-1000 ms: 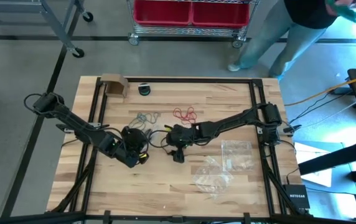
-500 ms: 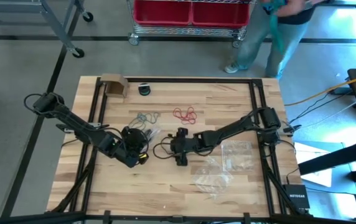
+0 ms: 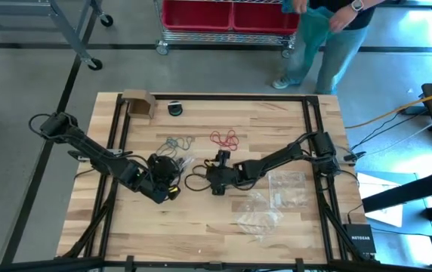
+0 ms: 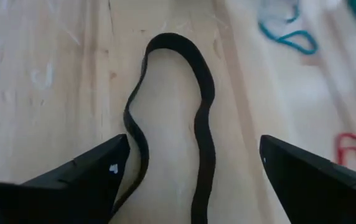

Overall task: Sort rubber bands
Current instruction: Put the black rubber band into the transparent zip bag

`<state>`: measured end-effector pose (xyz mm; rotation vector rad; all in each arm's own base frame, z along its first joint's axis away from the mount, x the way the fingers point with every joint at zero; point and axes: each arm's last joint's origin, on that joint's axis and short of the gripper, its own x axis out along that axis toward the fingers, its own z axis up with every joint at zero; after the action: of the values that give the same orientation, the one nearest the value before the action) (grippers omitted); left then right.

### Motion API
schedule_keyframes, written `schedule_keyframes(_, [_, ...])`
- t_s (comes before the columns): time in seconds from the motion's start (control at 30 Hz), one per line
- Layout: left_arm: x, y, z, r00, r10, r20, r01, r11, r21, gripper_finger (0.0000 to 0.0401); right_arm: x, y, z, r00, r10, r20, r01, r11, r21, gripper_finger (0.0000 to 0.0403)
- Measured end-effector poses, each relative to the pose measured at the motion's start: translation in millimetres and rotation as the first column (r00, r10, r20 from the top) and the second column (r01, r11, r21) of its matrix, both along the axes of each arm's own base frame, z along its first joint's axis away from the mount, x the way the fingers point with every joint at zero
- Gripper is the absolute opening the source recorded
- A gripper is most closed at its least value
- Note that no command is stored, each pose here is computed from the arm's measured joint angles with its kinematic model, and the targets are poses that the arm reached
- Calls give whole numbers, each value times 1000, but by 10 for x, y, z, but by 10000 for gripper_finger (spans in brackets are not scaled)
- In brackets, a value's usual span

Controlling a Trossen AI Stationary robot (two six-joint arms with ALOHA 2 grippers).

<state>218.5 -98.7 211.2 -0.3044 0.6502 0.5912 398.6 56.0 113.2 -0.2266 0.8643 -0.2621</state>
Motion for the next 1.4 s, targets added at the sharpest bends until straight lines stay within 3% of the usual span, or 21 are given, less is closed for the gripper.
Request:
schedule_keyframes(0.27, [0,0,0,1000,0,-1,0,1000,0,0,58,-304,-17,999,36,-2,-35,983,180,356])
schedule_keyframes(0.37, [-2,-4,-1,1000,-6,-4,6,1000,-3,0,60,-343,-25,998,62,-6,-59,966,251,331])
schedule_keyframes(0.5, [-2,-5,-1,1000,-7,-5,7,1000,-2,0,55,-325,-32,996,85,-13,-78,956,281,253])
schedule_keyframes(0.8, [-1,-8,-2,1000,-15,-9,15,1000,-6,0,66,-311,-37,1000,22,11,-24,934,358,19])
schedule_keyframes(1.03, [56,-87,135,991,-129,-35,124,986,-113,0,21,-80,132,996,79,45,-90,939,331,5])
schedule_keyframes(1.3, [91,-112,317,982,-181,-56,174,979,-109,0,-123,205,864,959,135,250,-212,926,312,3])
schedule_keyframes(1.4, [102,-93,331,983,-172,-57,166,980,-110,0,-176,275,1179,914,130,385,-248,929,275,2])
